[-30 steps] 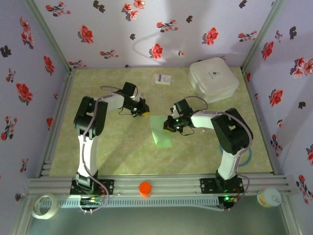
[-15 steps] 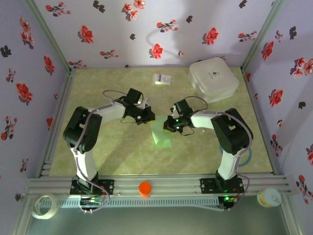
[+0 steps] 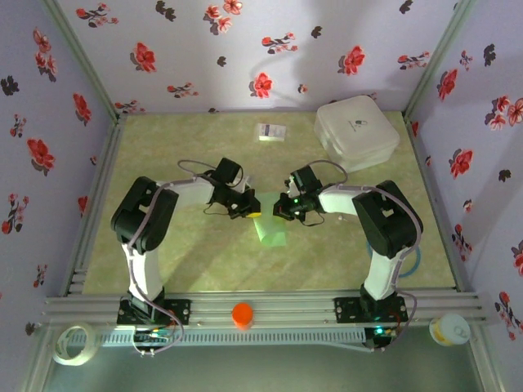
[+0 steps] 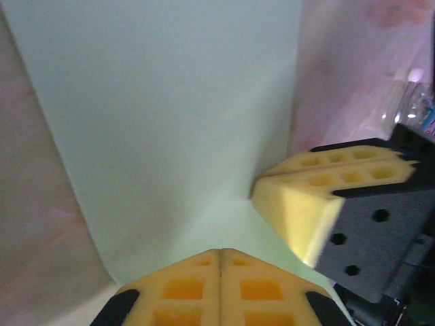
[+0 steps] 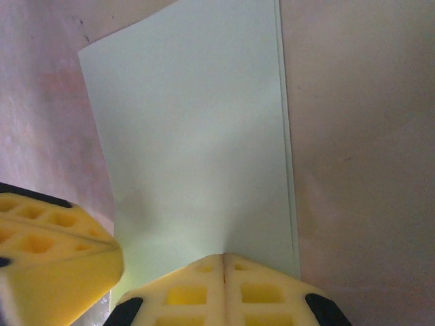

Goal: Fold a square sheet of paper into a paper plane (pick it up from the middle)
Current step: First fold the square sheet of paper in half at the center of the table.

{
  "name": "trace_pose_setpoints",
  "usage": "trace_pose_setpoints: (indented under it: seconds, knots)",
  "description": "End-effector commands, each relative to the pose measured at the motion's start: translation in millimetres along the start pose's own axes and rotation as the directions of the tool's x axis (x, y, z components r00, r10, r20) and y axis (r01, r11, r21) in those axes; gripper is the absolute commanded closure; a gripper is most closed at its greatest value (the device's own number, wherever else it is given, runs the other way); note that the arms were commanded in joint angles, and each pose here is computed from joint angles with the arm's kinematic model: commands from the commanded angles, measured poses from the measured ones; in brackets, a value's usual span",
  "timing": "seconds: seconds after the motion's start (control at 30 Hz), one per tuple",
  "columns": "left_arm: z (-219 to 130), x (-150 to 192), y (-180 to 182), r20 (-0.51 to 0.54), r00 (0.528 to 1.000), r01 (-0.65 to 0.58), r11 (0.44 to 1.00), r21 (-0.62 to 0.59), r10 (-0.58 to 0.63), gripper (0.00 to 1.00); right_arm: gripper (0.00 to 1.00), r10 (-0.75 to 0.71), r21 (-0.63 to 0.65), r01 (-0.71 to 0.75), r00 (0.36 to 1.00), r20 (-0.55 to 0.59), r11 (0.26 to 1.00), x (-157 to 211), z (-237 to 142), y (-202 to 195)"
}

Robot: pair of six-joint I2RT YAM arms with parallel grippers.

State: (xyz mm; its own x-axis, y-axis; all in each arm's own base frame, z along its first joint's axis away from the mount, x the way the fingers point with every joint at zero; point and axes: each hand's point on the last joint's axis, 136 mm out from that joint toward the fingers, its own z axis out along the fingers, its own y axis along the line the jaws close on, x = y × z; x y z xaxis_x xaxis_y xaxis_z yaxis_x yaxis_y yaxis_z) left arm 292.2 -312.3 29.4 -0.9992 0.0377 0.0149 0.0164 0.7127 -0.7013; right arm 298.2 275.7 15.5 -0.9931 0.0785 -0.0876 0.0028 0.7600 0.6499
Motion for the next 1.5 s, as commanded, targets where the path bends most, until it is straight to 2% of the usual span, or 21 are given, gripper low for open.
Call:
trace_pose_setpoints:
  seconds: [0.0, 0.23, 0.33, 0.6, 0.8, 1.0, 1.17, 1.47]
  knots:
    - [10.6, 14.7, 24.8, -0.048, 0.999, 0.007, 0.999, -0.048, -0.009, 1.00, 1.00, 0.097, 0.186, -0.083, 0.993, -0.068, 0.979, 33.0, 11.7, -53.2]
    - [6.8, 29.9, 62.8, -0.069, 0.998, -0.003, 0.984, -0.181, -0.010, 0.99, 1.00, 0.098, 0.188, -0.084, 0.993, -0.070, 0.979, 33.6, 12.0, -54.0]
    - [3.1, 30.1, 65.1, -0.062, 0.998, -0.006, 0.981, -0.193, -0.006, 0.98, 1.00, 0.099, 0.187, -0.085, 0.993, -0.071, 0.979, 34.2, 12.0, -54.3]
    - [-21.7, 9.5, -6.9, 0.039, 0.999, -0.022, 1.000, 0.016, 0.021, 0.96, 1.00, 0.098, 0.188, -0.084, 0.993, -0.066, 0.979, 33.7, 10.8, -53.7]
    - [-18.5, 18.0, -28.1, 0.001, 1.000, -0.023, 0.996, 0.084, 0.023, 0.95, 1.00, 0.096, 0.186, -0.082, 0.993, -0.064, 0.979, 33.3, 10.1, -53.0]
    - [-3.2, 29.9, -14.2, -0.042, 0.999, 0.002, 0.998, 0.061, 0.001, 0.96, 1.00, 0.097, 0.186, -0.084, 0.993, -0.063, 0.979, 34.3, 10.3, -54.1]
    - [6.8, 43.5, 11.9, -0.077, 0.997, 0.021, 1.000, 0.011, -0.020, 0.98, 1.00, 0.098, 0.186, -0.084, 0.993, -0.064, 0.979, 34.6, 10.7, -54.6]
    - [12.3, 53.0, 51.7, -0.077, 0.996, 0.043, 0.996, -0.073, -0.049, 1.00, 1.00, 0.105, 0.189, -0.091, 0.992, -0.064, 0.978, 36.7, 12.4, -57.9]
